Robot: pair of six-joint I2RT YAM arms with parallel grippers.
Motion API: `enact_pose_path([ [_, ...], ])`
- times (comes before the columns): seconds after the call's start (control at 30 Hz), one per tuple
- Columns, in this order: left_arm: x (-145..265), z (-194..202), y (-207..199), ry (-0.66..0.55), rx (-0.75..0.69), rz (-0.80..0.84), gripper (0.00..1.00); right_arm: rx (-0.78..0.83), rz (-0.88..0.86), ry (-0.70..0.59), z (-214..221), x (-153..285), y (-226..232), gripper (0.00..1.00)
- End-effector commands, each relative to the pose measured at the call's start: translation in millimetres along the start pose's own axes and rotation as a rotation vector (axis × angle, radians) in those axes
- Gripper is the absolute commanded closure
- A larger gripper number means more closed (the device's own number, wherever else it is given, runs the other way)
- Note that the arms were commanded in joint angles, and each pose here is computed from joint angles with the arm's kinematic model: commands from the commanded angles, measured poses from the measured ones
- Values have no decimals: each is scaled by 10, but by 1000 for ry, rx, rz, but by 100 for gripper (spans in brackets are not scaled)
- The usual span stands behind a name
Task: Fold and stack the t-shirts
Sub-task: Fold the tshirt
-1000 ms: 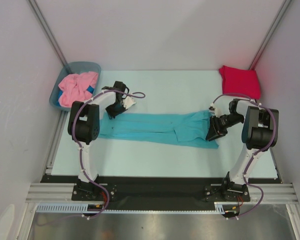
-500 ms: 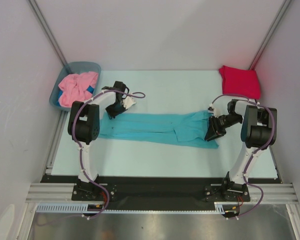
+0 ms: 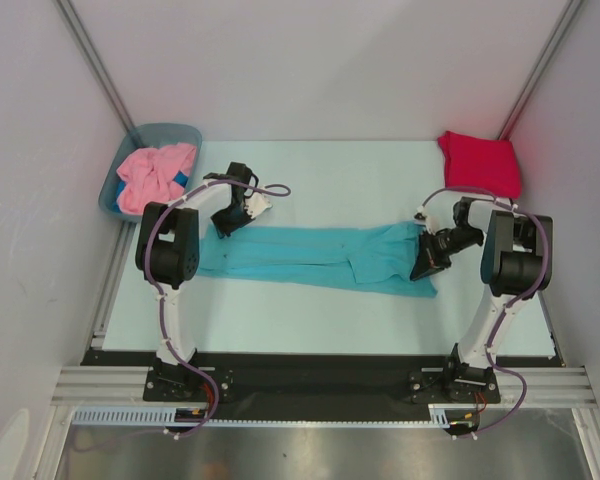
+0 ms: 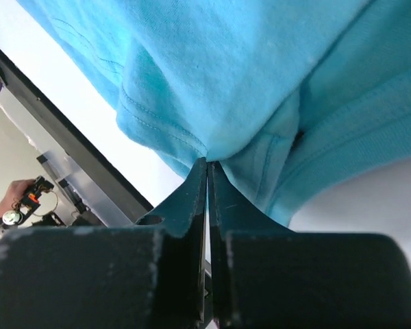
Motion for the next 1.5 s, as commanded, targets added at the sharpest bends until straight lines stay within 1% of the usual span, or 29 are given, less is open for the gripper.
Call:
enact_pose_path([
  [0.0, -56, -165, 100, -48, 4, -38, 100, 52, 33, -75, -152, 288, 86, 100],
  [0.2, -70, -175, 102, -46, -1, -37, 100, 60, 60, -125, -246, 563, 69, 100],
  [0.37, -69, -196, 117, -49, -2, -40, 99, 54, 62, -111, -221, 561, 35, 100],
  [0.4, -69, -189, 123, -47, -3, -41, 100, 50, 58, -100, -196, 537, 21, 96],
  [0.47, -68, -188, 136, -45, -6, -46, 100, 41, 50, -79, -154, 510, 10, 92],
  [0.53, -64, -189, 148, -44, -11, -50, 100, 37, 38, -55, -106, 471, -6, 83],
  [0.57, -66, -190, 152, -43, -13, -51, 100, 32, 40, -46, -83, 468, -9, 77],
  [0.6, -60, -194, 163, -43, -14, -54, 100, 37, 48, -42, -73, 464, -28, 64],
  [0.7, -56, -205, 183, -45, -16, -59, 100, 47, 76, -46, -70, 499, -70, 50],
  [0.93, -49, -228, 203, -51, -8, -61, 100, 23, 123, -140, -281, 592, -206, 51],
  [1.03, -44, -222, 196, -50, -7, -60, 100, 6, 118, -167, -387, 576, -233, 53],
  [1.1, -40, -211, 190, -47, -6, -61, 100, 20, 84, -181, -417, 589, -157, 54],
  [1.2, -19, -194, 190, -44, -12, -65, 100, 102, 99, -199, -388, 658, -1, 55],
  [1.27, -21, -185, 193, -40, -18, -67, 100, 177, 172, -177, -324, 596, 7, 55],
  [1.3, -26, -182, 192, -37, -18, -67, 100, 228, 210, -197, -321, 649, 75, 55],
  [1.33, -20, -188, 200, -39, -17, -69, 100, 271, 238, -189, -299, 575, 98, 55],
  [1.37, -23, -190, 202, -39, -17, -69, 100, 302, 297, -192, -292, 608, 82, 55],
  [1.47, 5, -199, 220, -44, -16, -75, 100, 432, 445, -255, -347, 728, 165, 52],
])
Point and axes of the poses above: each gripper's point midway between its finger pads, its own x axis back along the fingers, its own y axis along the line the jaws close on, z = x × y, the point moved 2 cm from there along x, back along the fingers, and after that the axes turned 10 degrees about -x, right-handed, at the moved point
